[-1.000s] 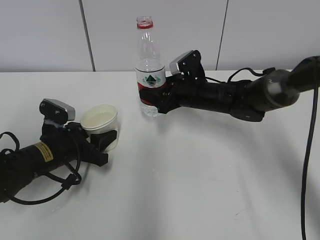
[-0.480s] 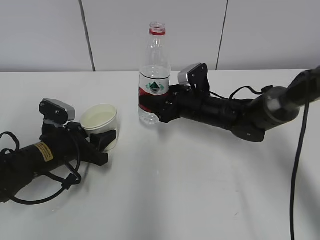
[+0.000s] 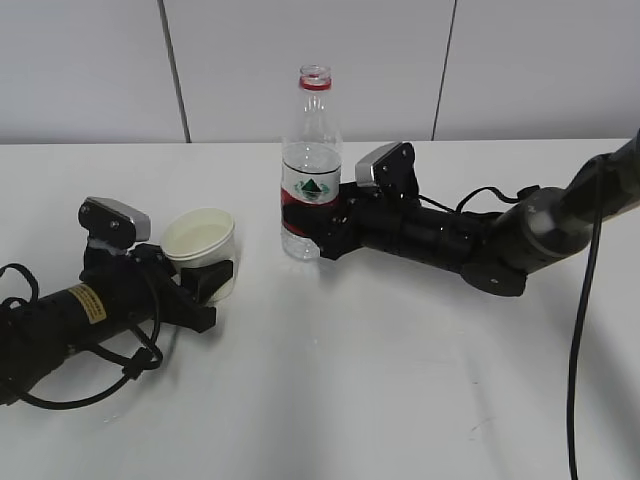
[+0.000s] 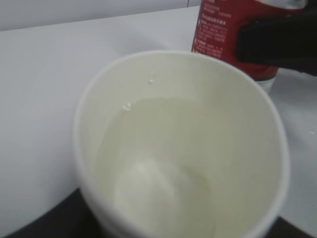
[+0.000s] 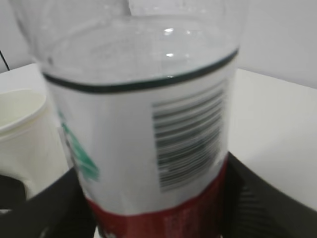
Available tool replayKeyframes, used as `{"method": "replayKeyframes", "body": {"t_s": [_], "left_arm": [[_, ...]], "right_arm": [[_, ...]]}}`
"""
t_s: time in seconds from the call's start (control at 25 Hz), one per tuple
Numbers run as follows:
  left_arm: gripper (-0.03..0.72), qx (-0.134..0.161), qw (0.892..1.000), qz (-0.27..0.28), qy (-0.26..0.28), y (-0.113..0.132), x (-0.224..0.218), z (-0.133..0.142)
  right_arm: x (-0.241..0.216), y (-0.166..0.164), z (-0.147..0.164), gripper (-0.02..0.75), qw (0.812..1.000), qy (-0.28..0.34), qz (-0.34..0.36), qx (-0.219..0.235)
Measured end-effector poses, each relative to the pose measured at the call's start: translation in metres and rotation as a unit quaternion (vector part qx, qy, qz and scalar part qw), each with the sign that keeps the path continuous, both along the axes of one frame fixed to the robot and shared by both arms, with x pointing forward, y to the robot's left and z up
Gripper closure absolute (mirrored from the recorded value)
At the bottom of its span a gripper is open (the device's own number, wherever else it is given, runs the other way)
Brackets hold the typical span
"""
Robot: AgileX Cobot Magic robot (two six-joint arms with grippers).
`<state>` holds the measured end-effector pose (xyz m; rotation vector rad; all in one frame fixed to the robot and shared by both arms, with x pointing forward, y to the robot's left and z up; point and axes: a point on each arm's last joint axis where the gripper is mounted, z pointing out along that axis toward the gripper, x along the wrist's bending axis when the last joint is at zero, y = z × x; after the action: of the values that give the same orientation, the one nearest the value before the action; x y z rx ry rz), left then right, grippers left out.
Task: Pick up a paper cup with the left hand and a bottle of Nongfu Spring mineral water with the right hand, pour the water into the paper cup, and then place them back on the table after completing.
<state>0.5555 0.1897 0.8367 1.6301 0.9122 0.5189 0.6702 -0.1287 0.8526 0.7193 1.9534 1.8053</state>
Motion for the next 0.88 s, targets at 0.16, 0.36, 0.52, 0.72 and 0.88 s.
{"method": "replayKeyframes", "body": {"t_s": [0.16,0.36,0.52,0.72,0.88], "left_arm": [[0.329,0.000,1.000,-0.001,0.000,-0.0001,-0.0001,0.0000],[0.285,0.002,1.000,-0.007,0.000,-0.0008,-0.0007,-0.0002],[0.200,0.010,1.000,-0.009,0.011,-0.0006,-0.0017,-0.0038],[0.149,0.013,1.000,-0.017,0.012,-0.0008,-0.0025,-0.0045],[0.121,0.017,0.999,-0.014,0.027,0.0060,-0.0096,-0.0086]], "right_arm": [[-0.0001,0.0000,-0.0005,0.277,0.999,-0.027,0.004,-0.023],[0.0004,-0.0006,-0.0025,0.277,0.999,-0.026,0.001,-0.037],[-0.0002,-0.0004,-0.0038,0.252,0.999,-0.026,0.004,-0.040],[-0.0012,0.0005,-0.0037,0.092,0.999,-0.032,0.011,-0.032],[-0.0004,-0.0020,-0.0034,0.077,0.999,-0.033,0.010,-0.031]]}}
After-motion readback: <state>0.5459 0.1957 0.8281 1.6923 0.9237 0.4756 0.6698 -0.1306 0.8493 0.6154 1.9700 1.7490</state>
